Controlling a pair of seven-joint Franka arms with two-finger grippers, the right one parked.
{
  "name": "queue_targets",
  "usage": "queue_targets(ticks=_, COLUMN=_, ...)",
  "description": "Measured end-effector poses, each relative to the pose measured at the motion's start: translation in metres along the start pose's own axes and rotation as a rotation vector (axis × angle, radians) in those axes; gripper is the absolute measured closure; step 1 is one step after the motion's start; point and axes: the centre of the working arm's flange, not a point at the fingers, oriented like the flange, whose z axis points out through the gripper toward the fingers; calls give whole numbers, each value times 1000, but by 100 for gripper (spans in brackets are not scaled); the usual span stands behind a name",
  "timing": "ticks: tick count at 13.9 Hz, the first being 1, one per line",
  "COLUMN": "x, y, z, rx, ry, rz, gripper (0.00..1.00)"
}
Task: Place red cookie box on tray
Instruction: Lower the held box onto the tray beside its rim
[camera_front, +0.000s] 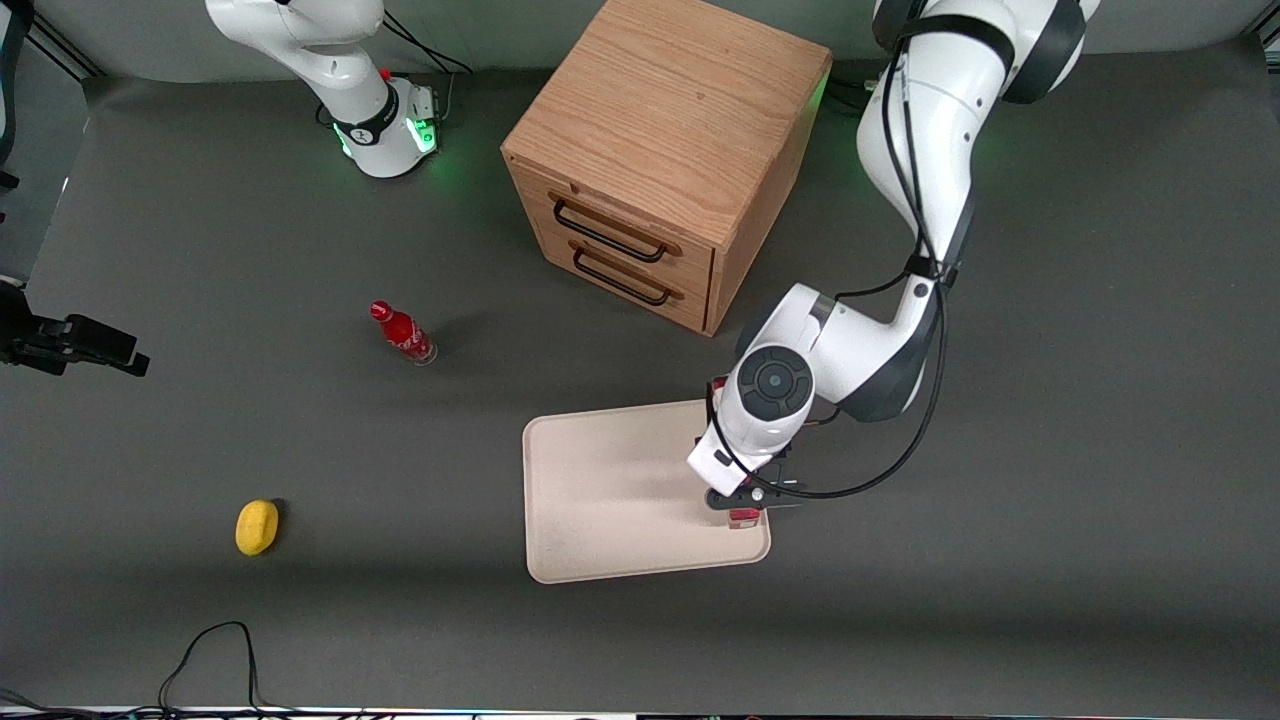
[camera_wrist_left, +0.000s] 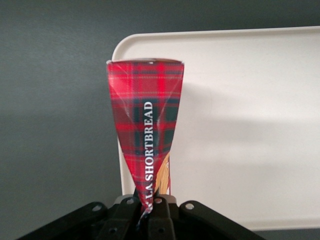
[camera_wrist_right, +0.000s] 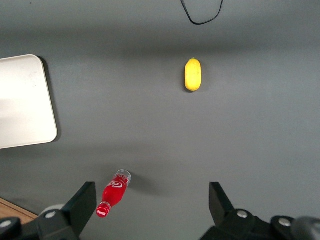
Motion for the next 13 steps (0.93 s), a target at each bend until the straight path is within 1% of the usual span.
queue_targets(ticks=3, x=0, y=-1, z=27, rx=8, ry=-12, rz=-13, gripper=96)
queue_targets(ticks=6, x=0, y=-1, z=30, rx=7, ry=-10, rz=-14, gripper=96)
queue_targets(ticks=7, x=0, y=-1, z=30, rx=6, ry=-7, rz=-14, gripper=91)
queue_targets(ticks=9, x=1, y=0, z=29, rx=2, ry=-2, rz=-14, gripper=70)
queue_targets(ticks=10, x=2, y=0, z=28, rx=1, ry=1, rz=-14, gripper=58)
queue_targets(ticks=11, x=2, y=1, z=24, rx=0, ry=2, rz=-14, gripper=48)
queue_targets(ticks=13, x=2, y=-1, z=6, rx=9, ry=-9, rz=-16, gripper=25)
